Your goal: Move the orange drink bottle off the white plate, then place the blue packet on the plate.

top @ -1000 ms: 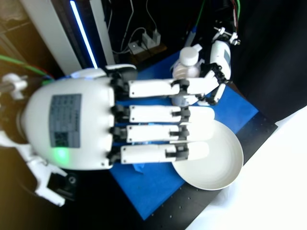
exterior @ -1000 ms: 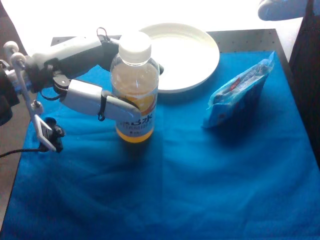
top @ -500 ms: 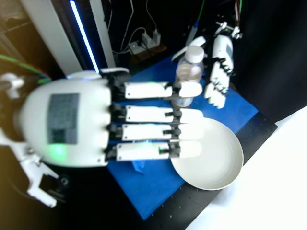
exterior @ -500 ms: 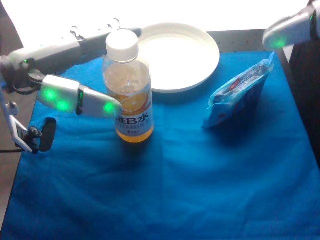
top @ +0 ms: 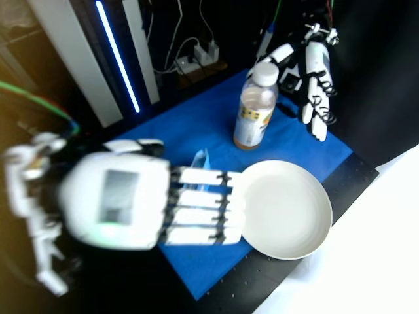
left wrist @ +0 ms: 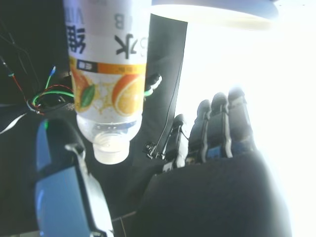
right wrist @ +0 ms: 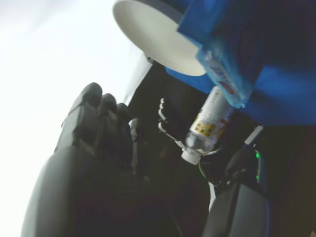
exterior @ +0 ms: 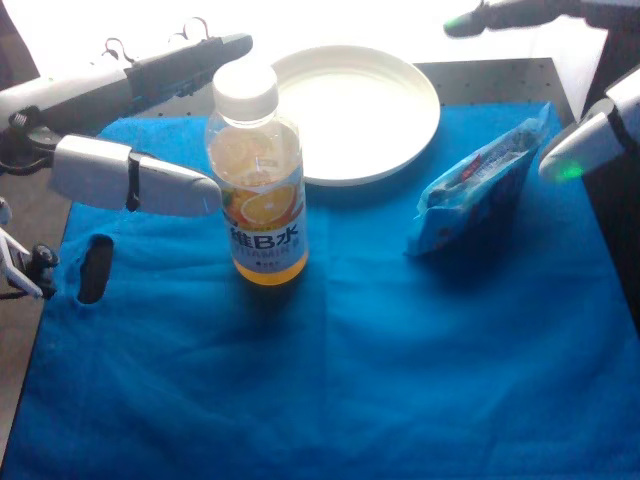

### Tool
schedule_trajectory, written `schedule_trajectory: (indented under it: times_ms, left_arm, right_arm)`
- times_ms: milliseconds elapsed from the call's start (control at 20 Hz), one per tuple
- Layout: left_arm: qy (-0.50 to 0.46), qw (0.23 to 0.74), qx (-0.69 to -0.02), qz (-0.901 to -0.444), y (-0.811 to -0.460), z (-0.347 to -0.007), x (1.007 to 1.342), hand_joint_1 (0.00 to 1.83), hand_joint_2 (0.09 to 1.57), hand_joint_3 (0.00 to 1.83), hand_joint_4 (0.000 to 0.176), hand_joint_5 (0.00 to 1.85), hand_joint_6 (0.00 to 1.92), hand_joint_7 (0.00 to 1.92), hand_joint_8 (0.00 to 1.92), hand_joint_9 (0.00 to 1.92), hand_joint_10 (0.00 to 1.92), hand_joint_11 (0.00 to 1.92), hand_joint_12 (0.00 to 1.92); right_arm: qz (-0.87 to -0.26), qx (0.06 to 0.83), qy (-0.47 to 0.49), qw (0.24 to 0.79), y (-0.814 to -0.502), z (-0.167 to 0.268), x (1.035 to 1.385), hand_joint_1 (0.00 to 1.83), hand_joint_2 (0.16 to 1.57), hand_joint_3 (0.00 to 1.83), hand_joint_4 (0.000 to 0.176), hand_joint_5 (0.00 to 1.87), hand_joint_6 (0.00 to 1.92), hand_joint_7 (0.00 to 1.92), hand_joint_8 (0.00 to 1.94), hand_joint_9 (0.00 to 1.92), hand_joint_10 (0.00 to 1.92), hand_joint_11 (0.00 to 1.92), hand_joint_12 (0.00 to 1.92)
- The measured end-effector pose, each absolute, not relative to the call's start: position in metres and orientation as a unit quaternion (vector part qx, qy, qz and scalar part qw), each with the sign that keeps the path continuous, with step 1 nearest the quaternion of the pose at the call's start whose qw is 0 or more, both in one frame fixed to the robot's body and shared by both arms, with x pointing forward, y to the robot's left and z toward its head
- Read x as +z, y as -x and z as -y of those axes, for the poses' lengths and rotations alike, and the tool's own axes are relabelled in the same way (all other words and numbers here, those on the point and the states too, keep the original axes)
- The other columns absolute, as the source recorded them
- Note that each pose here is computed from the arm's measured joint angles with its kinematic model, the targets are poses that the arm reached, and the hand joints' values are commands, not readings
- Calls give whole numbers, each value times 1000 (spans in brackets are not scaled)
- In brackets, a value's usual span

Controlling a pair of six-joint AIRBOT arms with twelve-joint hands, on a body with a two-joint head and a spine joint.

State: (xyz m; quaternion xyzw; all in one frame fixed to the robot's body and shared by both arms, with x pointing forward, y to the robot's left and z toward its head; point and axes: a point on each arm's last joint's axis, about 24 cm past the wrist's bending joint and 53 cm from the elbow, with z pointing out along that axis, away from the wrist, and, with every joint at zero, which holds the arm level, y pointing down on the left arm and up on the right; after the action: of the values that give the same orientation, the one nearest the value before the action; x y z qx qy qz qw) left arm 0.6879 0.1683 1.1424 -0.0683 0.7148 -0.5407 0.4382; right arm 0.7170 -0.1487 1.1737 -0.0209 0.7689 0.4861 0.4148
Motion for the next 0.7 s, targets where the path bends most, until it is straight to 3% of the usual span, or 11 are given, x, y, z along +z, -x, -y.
schedule_trajectory:
  times_ms: [50,100,150,200,300,400,450,500,550,600,700]
  left_arm:
    - [72,442,-540,-712,-690,-172,1145,624,786,0,176,0,0,0,0,0,0,0,0]
    - [77,445,-538,-712,-690,-176,1146,575,768,0,176,0,0,0,0,0,0,0,0]
    - [78,446,-537,-712,-691,-178,1146,559,756,0,176,0,0,0,0,0,0,0,0]
    - [79,446,-536,-712,-691,-179,1146,567,764,0,176,0,0,0,0,0,0,0,0]
    - [80,447,-537,-711,-689,-177,1145,543,776,0,176,0,0,0,0,0,0,0,0]
    - [85,451,-540,-705,-690,-180,1147,587,788,1,147,0,0,0,0,0,0,0,0]
    - [87,455,-542,-701,-691,-181,1150,552,785,0,121,0,0,0,0,0,0,0,0]
    - [88,457,-542,-700,-691,-181,1151,552,785,0,121,0,0,0,0,0,0,0,0]
    - [88,457,-543,-699,-691,-181,1151,544,784,0,122,0,0,0,0,0,0,0,0]
    - [87,457,-543,-699,-691,-181,1151,549,790,2,146,0,0,0,0,0,0,0,0]
    - [87,457,-544,-698,-691,-181,1152,530,792,2,150,0,0,0,0,0,0,0,0]
  right_arm:
    - [-775,477,30,413,-716,148,1169,641,612,0,103,272,1,241,4,151,6,0,246]
    - [-777,473,33,414,-717,148,1166,707,630,3,133,305,5,214,2,49,10,0,48]
    - [-778,471,31,414,-718,147,1165,776,648,9,116,348,19,210,2,32,11,0,9]
    - [-781,467,33,413,-719,146,1162,784,667,5,79,393,10,302,8,155,22,156,81]
    - [-794,455,44,401,-718,137,1149,757,704,4,74,392,1,341,2,202,9,192,112]
    - [-805,448,64,384,-713,122,1134,812,713,2,72,423,11,340,1,235,14,245,144]
    - [-806,451,68,376,-711,115,1130,861,726,0,80,435,3,320,4,208,0,111,415]
    - [-806,452,70,375,-711,112,1129,861,726,0,80,435,3,320,4,208,0,111,415]
    - [-807,451,71,374,-712,110,1127,857,720,9,92,412,2,302,9,195,5,52,586]
    - [-810,447,75,373,-712,109,1124,879,726,4,110,398,0,310,5,231,5,58,705]
    - [-812,443,80,371,-711,108,1122,865,709,0,121,417,0,338,1,280,5,80,781]
